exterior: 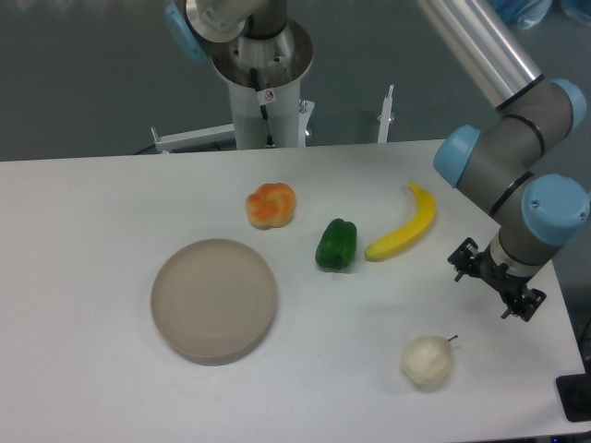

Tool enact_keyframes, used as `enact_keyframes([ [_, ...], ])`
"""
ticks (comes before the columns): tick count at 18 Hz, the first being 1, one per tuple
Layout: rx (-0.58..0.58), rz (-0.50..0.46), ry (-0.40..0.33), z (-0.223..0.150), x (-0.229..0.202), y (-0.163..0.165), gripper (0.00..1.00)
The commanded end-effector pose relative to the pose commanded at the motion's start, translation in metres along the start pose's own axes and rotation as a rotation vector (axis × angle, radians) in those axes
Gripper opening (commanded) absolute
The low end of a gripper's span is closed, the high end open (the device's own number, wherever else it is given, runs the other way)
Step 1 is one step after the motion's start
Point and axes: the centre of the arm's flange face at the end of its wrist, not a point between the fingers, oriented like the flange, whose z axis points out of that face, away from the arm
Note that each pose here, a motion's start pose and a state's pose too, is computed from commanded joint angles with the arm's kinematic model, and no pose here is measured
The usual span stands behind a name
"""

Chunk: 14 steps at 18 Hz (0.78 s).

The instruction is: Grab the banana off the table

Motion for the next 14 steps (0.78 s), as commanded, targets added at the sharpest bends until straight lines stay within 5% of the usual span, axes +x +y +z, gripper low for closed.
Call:
enact_keyframes([
  [14,-0.002,0.028,0.092,0.005,0.071,0.049,1.0],
])
